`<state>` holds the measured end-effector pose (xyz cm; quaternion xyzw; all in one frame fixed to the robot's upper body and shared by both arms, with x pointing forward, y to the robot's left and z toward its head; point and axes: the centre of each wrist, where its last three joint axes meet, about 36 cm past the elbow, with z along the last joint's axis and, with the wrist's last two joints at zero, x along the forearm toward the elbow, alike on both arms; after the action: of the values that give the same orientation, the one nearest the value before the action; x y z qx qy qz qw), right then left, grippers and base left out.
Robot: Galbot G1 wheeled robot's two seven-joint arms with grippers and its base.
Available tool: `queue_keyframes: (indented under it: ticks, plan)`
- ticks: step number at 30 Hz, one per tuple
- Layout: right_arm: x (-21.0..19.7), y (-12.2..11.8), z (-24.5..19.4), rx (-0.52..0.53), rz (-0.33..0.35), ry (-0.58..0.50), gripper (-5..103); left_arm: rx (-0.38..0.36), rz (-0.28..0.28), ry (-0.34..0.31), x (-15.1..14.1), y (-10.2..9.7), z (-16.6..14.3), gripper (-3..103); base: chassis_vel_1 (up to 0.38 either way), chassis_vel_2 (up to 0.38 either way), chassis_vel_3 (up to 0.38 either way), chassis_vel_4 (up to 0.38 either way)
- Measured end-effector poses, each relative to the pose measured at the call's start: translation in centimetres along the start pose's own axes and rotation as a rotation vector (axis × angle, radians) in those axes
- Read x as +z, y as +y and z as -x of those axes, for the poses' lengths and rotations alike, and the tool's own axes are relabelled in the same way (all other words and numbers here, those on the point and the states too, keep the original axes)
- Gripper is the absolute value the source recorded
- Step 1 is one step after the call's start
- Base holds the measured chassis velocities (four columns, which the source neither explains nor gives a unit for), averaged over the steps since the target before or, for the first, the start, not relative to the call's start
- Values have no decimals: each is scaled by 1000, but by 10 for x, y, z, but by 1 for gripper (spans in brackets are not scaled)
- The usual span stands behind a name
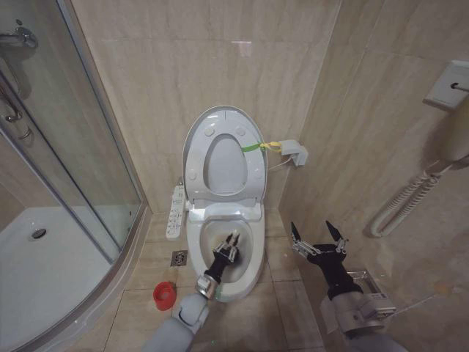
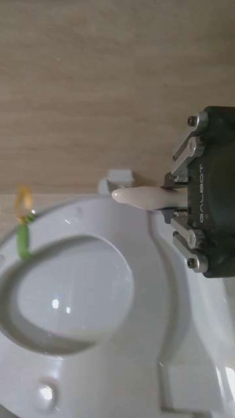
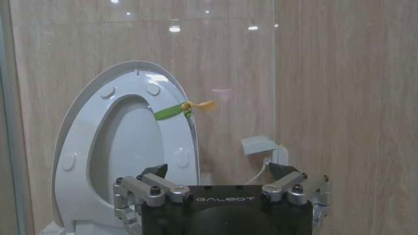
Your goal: Open the toilet lid, clean the toilet bowl with a toilet brush, close the toilet lid, and flush.
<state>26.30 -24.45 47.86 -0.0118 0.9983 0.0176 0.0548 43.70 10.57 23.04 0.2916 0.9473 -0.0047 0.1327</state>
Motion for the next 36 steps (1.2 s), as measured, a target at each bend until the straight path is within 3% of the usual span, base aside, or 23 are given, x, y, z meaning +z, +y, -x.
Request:
queue_keyframes:
  ticks: [5,10,12,15,20,29,31,36]
  plan:
    - [0,0,0,0,0,0,100,30,-13,-43,-21,-17,-3,19,0,0,0,0]
    - [0,0,0,0,0,0,100,40,-8,-51,-26,-18,0,19,0,0,0,0]
    - [0,0,0,0,0,0,100,35,-1,-44,-23,-15,2,19,0,0,0,0]
    - [0,0,0,0,0,0,100,0,34,14,4,10,5,19,0,0,0,0]
    - [0,0,0,0,0,0,100,-47,51,61,25,32,7,19,0,0,0,0]
    - [0,0,0,0,0,0,100,-87,43,121,43,45,3,19,0,0,0,0]
    - [0,0,0,0,0,0,100,-139,44,149,52,50,7,19,0,0,0,0]
    - [0,0,0,0,0,0,100,-163,40,137,48,47,12,19,0,0,0,0]
